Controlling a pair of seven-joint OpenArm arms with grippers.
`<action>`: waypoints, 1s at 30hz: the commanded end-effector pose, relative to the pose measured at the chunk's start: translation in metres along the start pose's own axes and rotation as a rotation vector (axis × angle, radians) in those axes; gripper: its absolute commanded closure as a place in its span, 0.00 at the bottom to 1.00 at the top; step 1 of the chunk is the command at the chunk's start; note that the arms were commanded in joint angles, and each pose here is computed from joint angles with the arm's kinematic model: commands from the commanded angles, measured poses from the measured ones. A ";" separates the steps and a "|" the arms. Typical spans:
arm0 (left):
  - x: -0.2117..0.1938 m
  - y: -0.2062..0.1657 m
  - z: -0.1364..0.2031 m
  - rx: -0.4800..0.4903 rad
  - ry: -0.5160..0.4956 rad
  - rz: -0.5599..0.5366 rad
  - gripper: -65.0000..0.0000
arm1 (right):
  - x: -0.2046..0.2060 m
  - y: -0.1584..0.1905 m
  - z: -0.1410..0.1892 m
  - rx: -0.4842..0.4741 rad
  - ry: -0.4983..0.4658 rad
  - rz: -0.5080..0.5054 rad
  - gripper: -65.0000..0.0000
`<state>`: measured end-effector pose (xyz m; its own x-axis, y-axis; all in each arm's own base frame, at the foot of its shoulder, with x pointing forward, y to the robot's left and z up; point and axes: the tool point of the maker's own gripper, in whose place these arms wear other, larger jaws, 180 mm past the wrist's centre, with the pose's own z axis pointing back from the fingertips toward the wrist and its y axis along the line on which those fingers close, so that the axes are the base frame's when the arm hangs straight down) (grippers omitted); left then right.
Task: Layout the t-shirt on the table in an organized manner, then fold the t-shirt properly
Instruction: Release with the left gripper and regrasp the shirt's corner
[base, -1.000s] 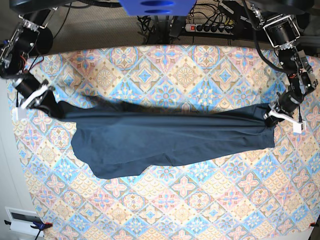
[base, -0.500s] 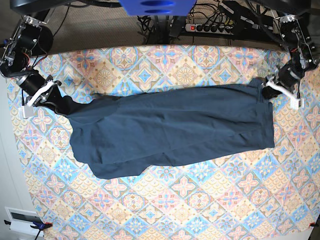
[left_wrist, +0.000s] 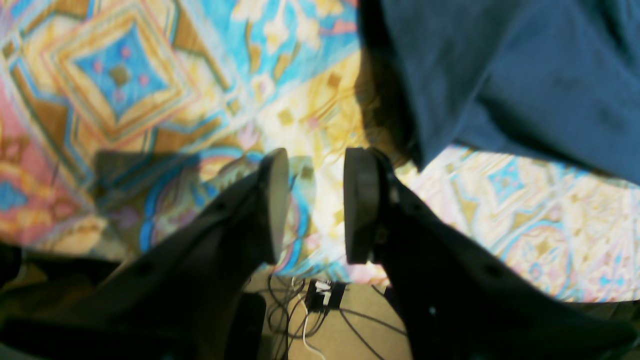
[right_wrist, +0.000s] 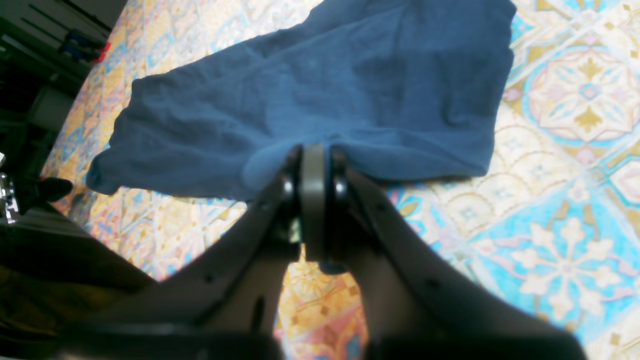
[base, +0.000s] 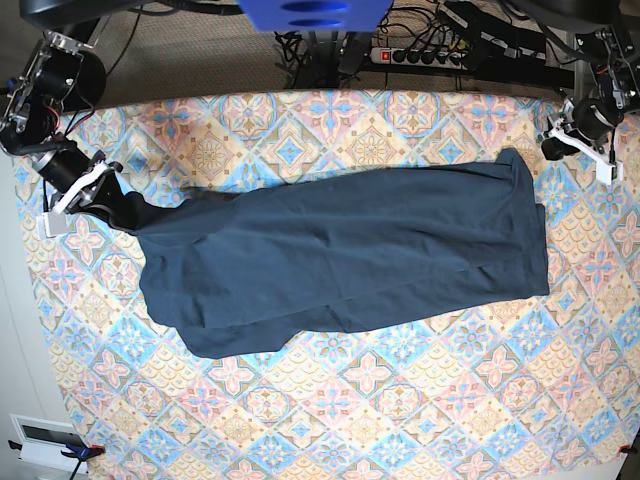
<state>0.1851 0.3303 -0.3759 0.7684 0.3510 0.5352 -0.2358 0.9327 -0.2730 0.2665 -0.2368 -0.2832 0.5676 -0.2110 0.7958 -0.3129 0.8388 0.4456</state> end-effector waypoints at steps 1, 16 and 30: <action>0.014 0.001 0.005 0.000 -0.037 -0.021 0.69 | 0.025 0.000 0.002 -0.004 -0.058 0.054 1.00; -0.026 -0.049 -0.006 -0.141 0.124 -0.223 0.61 | 0.054 -0.025 -0.011 -0.110 -0.061 0.137 1.00; -0.057 -0.083 -0.019 -0.236 0.184 -0.215 0.61 | 0.058 -0.032 -0.012 -0.147 -0.049 0.164 1.00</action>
<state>0.1661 0.2286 -0.4071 0.8969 0.1185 0.4260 0.0506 0.9296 -0.3651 0.3124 -0.2654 -0.2748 0.5325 -0.0957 0.8410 -0.2626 0.9259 0.2716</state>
